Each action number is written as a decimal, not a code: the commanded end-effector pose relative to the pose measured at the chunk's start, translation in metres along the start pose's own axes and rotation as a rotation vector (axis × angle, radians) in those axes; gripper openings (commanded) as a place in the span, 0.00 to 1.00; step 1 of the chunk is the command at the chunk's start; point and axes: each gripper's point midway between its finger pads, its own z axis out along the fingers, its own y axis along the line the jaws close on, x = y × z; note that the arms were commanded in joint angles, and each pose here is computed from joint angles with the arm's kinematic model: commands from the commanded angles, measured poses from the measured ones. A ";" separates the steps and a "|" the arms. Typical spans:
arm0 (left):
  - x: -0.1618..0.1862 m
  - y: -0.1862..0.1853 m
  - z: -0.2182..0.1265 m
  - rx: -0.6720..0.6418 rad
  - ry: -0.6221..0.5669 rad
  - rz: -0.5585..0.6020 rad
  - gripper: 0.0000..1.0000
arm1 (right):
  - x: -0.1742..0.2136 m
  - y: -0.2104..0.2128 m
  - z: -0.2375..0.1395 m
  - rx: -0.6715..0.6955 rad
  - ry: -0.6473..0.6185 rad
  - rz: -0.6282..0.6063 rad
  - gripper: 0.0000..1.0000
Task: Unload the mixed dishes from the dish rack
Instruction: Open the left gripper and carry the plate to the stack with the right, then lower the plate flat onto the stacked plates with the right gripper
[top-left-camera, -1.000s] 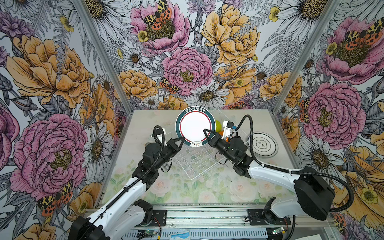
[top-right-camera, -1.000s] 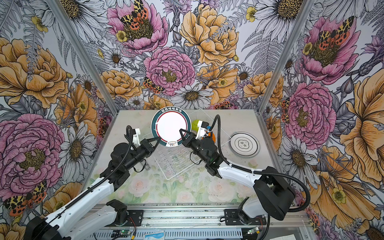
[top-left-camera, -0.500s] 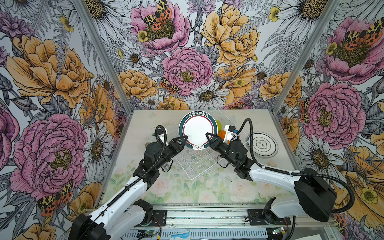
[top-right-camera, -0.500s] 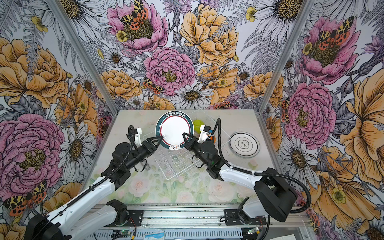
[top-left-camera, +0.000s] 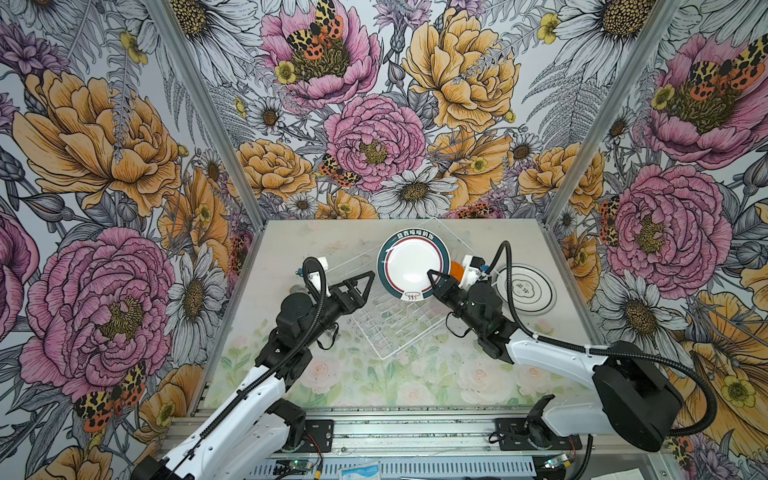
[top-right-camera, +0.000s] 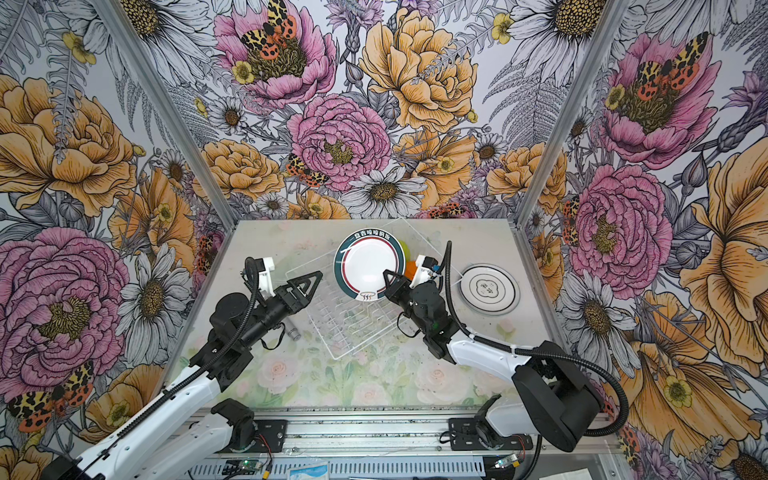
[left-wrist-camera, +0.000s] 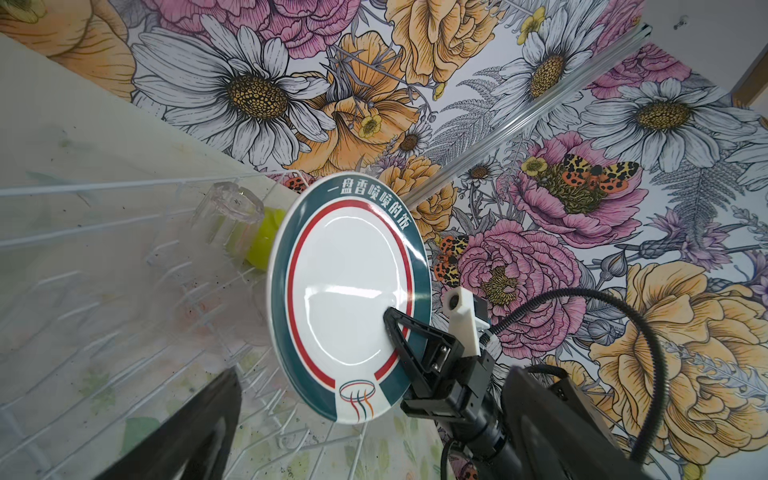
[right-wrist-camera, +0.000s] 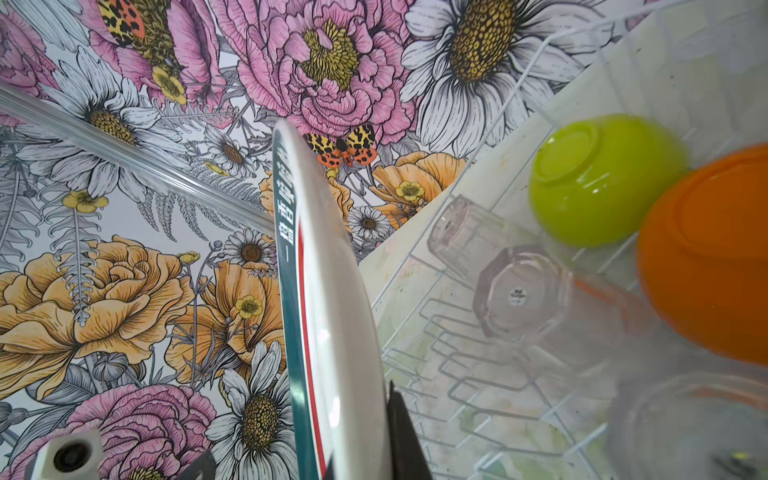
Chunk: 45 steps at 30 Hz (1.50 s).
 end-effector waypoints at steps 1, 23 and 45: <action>0.008 0.019 -0.005 -0.061 -0.009 0.076 0.99 | -0.041 0.021 -0.021 -0.073 -0.115 0.021 0.00; 0.095 -0.040 0.010 0.401 0.178 0.331 0.99 | -0.154 -0.099 -0.153 0.308 -0.538 0.045 0.00; 0.090 -0.030 0.007 0.341 0.137 0.345 0.99 | -0.192 -0.159 -0.211 0.547 -0.857 0.132 0.00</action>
